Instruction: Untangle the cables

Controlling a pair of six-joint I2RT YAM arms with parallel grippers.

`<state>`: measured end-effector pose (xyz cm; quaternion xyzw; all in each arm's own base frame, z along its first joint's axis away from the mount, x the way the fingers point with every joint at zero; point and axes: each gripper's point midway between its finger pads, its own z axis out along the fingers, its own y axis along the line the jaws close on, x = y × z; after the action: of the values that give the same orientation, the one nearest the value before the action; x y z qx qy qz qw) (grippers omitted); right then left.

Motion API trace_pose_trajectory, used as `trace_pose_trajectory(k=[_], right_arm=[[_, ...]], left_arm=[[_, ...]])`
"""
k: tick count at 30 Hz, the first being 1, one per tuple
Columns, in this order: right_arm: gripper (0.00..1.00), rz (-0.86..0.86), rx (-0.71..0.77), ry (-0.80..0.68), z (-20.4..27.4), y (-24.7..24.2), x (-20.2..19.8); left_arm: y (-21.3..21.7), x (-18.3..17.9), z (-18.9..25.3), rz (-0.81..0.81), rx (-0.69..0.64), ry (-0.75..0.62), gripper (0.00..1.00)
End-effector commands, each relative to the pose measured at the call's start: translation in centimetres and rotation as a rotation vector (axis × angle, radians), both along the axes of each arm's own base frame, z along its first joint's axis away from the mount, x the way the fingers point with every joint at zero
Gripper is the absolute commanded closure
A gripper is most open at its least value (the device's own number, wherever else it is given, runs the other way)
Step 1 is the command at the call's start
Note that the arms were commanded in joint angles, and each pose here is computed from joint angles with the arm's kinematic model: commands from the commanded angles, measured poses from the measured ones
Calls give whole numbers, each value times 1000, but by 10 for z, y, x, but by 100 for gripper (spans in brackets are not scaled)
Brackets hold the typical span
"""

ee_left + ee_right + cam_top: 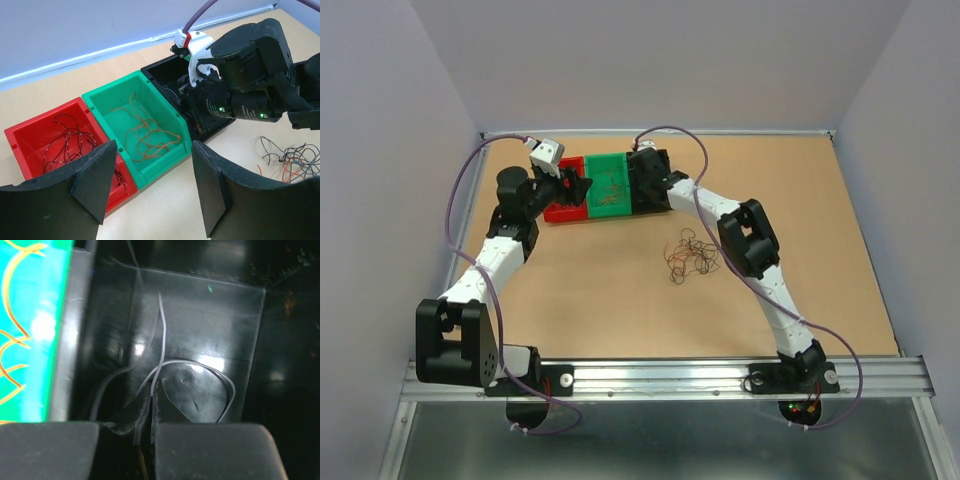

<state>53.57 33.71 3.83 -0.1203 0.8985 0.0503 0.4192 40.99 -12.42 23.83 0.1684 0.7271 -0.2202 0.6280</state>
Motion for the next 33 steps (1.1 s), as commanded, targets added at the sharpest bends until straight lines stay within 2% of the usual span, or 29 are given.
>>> trace_pose_trajectory(k=[1,2,7,8,9,10,11,13,14,18,22,24,25,26,29,32,33], right_arm=[[99,-51,-82,242,-49,-38,-49],[99,-74,-69,221,-31,-43,-51],[99,-117,-61,150,1,-68,-69],[96,-79,-52,134,12,-73,-81],[79,-65,-26,112,11,-72,-84],[79,-63,-10,93,23,-71,-83],[62,-52,21,70,31,-67,-82],[51,-41,56,48,45,-60,-78],[44,-38,70,39,49,-58,-76],[34,-35,120,-13,81,-52,-72],[19,-47,188,-101,139,-69,-96],[16,-67,211,-127,156,-80,-108],[14,-86,218,-109,150,-88,-120],[14,-102,262,-142,171,-95,-130],[6,-248,294,-184,175,-135,-156],[1,-315,322,-215,162,-159,-177],[0,-334,372,-274,180,-167,-184]], left_arm=[[1,6,34,-4,-2,-99,27],[1,6,33,1,-3,-95,27],[0,5,34,-5,-6,-93,27],[-1,4,34,-9,-7,-92,27],[-1,4,34,-12,-6,-92,27],[-1,4,32,-13,-3,-90,27],[-3,3,33,-22,1,-95,27],[-5,3,31,-29,4,-92,25],[-6,3,30,-34,8,-91,20],[-20,-3,30,-88,31,-104,12],[-59,-27,26,-216,107,-155,9],[-81,-41,23,-280,155,-179,9],[-105,-56,13,-352,212,-191,9],[-116,-64,7,-392,240,-195,9],[-159,-100,-24,-551,353,-203,4],[-189,-124,-56,-621,452,-187,4],[-194,-127,-66,-631,468,-173,4]])
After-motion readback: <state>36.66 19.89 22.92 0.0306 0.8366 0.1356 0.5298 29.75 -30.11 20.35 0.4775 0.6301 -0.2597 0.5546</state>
